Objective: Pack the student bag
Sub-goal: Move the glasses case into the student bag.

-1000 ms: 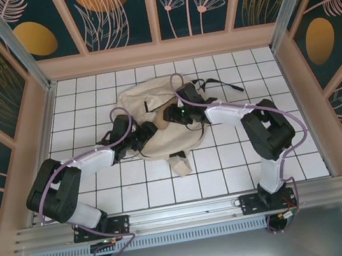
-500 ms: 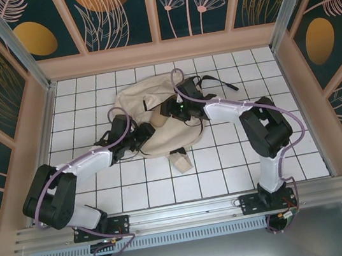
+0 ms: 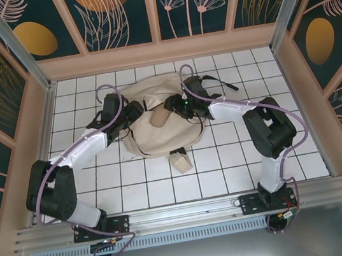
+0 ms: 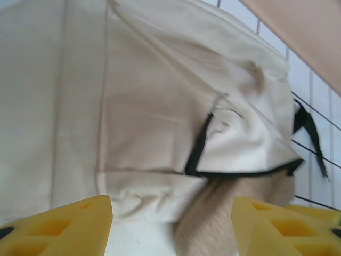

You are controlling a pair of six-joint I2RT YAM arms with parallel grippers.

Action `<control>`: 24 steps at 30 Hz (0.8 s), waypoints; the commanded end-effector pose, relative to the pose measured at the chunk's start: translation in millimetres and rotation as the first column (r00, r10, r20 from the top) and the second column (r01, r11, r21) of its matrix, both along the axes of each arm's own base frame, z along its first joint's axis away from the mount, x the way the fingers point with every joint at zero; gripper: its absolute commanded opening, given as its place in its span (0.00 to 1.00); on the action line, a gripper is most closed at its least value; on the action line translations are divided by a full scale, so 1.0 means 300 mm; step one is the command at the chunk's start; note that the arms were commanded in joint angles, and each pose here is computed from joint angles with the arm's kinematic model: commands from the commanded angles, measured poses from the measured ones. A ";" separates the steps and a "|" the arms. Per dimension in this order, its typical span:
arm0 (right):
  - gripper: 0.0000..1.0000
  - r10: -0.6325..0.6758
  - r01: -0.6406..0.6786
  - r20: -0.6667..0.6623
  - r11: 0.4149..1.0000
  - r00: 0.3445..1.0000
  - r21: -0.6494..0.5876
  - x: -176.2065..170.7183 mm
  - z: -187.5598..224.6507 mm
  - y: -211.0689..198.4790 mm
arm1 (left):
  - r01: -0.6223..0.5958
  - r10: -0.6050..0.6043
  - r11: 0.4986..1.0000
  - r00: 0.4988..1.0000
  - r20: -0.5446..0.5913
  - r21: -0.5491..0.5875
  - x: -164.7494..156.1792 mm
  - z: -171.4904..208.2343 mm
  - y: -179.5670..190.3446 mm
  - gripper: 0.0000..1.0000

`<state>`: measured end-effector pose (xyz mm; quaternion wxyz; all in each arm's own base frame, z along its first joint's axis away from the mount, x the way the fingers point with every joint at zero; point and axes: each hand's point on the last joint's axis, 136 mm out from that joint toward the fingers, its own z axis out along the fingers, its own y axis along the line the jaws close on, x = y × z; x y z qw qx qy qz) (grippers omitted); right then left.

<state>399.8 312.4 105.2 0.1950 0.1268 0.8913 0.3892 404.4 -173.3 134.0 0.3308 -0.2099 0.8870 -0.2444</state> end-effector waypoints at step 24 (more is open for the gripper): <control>0.43 0.038 -0.024 0.189 0.997 0.981 -0.080 0.144 0.045 0.031 | 0.068 -0.057 0.997 0.974 -0.219 0.042 0.002 -0.260 -0.042 0.52</control>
